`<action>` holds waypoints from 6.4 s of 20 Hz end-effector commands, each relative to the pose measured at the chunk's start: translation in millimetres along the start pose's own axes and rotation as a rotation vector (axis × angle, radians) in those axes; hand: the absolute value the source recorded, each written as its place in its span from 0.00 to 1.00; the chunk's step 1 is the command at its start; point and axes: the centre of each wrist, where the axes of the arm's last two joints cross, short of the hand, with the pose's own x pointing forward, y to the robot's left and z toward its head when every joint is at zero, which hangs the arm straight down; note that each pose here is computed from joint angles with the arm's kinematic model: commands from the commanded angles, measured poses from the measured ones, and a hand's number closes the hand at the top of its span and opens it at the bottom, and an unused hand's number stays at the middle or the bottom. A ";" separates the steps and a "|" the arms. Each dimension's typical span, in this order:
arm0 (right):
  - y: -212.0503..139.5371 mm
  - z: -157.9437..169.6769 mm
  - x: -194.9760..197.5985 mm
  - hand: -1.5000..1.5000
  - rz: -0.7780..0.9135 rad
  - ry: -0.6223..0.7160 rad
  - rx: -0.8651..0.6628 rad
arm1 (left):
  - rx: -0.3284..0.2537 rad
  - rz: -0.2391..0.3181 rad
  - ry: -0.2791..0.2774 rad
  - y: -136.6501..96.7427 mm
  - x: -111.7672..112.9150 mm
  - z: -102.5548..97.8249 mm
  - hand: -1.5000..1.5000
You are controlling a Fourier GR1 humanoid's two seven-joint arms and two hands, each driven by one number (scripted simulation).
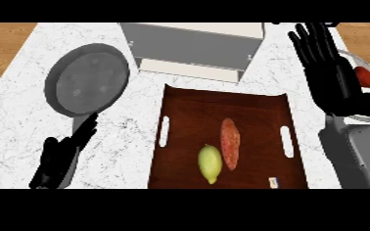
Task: Pick the sweet potato from the tray and place it in the tiered shelf
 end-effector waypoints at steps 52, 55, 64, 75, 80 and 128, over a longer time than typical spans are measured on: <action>166.9 22.0 -48.3 0.00 1.148 1.414 -0.086 | 0.045 0.015 -0.122 -26.9 12.8 -37.2 0.50; 162.4 19.6 -57.9 0.00 1.184 1.460 -0.095 | 0.046 0.020 -0.130 -32.9 18.7 -29.4 0.50; 170.4 20.8 -67.3 0.00 1.303 1.489 -0.099 | 0.067 0.024 -0.125 -22.8 13.4 -30.8 0.50; 166.5 35.8 -79.6 0.00 1.310 1.522 -0.096 | 0.058 0.002 -0.120 -14.0 -0.6 -30.0 0.50; 169.4 37.8 -90.9 0.00 1.331 1.539 -0.074 | 0.064 -0.004 -0.139 -17.1 20.1 -39.2 0.50; 214.1 -19.6 119.4 1.00 1.251 0.539 -0.574 | 0.061 0.011 -0.115 -25.3 8.1 -43.0 0.50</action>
